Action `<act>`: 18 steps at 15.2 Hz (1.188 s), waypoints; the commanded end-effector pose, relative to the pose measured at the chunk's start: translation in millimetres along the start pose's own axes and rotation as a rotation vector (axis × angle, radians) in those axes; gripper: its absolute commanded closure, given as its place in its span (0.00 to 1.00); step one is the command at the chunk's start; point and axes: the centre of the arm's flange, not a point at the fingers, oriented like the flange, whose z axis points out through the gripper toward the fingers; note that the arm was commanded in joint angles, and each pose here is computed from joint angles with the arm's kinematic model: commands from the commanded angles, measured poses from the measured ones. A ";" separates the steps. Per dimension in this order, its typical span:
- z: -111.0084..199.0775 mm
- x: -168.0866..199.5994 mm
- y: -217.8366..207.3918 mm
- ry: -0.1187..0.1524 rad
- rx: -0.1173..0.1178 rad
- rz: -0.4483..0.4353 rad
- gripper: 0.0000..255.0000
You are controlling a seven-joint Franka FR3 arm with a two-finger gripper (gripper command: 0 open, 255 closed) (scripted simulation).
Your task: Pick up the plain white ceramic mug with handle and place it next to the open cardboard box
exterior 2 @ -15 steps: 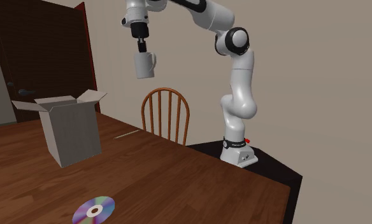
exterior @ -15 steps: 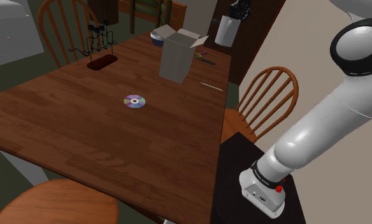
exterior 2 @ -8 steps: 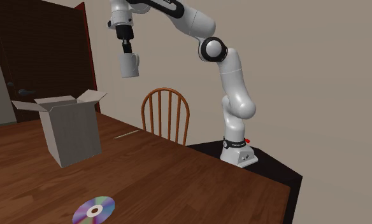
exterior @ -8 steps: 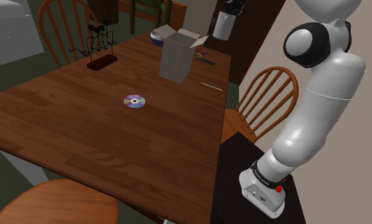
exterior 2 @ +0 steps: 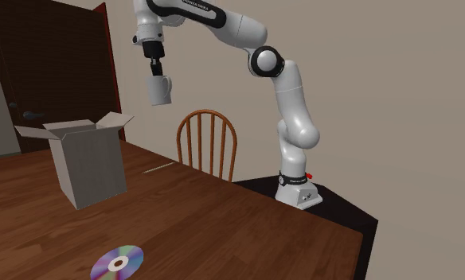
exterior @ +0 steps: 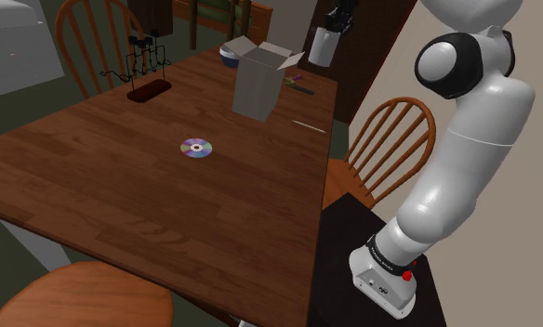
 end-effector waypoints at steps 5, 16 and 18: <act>32.3 2.0 0.6 0.001 0.000 0.000 1.00; 90.2 6.4 2.3 0.001 0.000 0.000 1.00; 100.7 7.2 2.6 0.001 0.000 0.000 1.00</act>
